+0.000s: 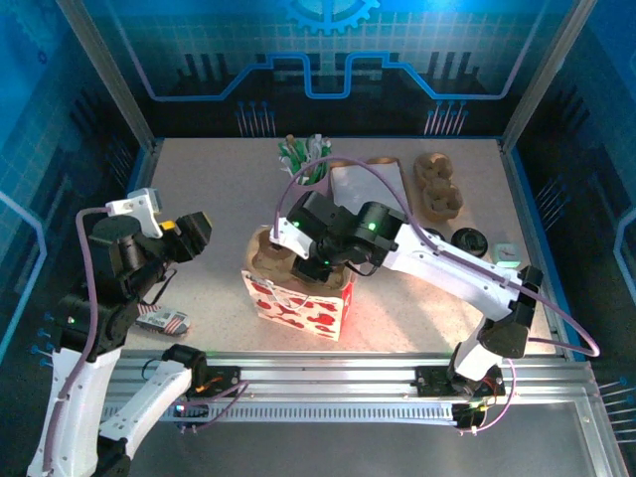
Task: Pack the takeout coffee
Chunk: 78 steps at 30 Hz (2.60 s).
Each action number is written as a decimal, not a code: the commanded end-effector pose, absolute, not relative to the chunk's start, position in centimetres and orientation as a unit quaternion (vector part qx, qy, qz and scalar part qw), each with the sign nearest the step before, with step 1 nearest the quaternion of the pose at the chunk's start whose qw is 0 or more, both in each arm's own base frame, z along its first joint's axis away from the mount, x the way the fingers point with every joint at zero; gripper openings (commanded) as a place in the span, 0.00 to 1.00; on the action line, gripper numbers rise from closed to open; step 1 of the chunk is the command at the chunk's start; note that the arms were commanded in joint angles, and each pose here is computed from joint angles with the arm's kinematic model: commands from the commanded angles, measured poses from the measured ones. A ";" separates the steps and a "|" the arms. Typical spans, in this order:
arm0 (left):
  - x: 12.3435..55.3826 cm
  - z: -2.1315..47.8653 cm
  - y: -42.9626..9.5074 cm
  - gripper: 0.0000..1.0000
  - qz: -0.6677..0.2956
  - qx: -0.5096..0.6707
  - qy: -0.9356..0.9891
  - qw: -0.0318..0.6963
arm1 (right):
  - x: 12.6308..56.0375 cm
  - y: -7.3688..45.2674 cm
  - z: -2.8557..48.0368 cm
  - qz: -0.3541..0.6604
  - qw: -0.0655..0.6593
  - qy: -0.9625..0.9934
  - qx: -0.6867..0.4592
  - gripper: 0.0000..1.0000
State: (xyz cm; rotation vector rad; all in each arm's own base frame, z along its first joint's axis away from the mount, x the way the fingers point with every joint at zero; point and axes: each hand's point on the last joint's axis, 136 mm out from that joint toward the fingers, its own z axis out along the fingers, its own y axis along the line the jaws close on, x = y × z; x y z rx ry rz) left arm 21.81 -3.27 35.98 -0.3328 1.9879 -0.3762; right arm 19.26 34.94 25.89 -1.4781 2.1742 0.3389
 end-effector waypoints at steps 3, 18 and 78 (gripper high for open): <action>22.2 35.4 -2.8 0.73 -0.136 -0.133 0.829 0.526 | 19.4 34.7 24.9 0.107 0.224 0.808 -0.534 0.30; 22.3 34.4 -2.7 0.72 -0.123 -0.122 0.835 0.522 | 20.4 35.2 22.9 0.111 0.202 0.821 -0.522 0.29; 23.4 31.3 -3.6 0.72 -0.128 -0.107 0.855 0.491 | 20.0 34.3 12.7 -0.004 0.080 0.840 -0.537 0.27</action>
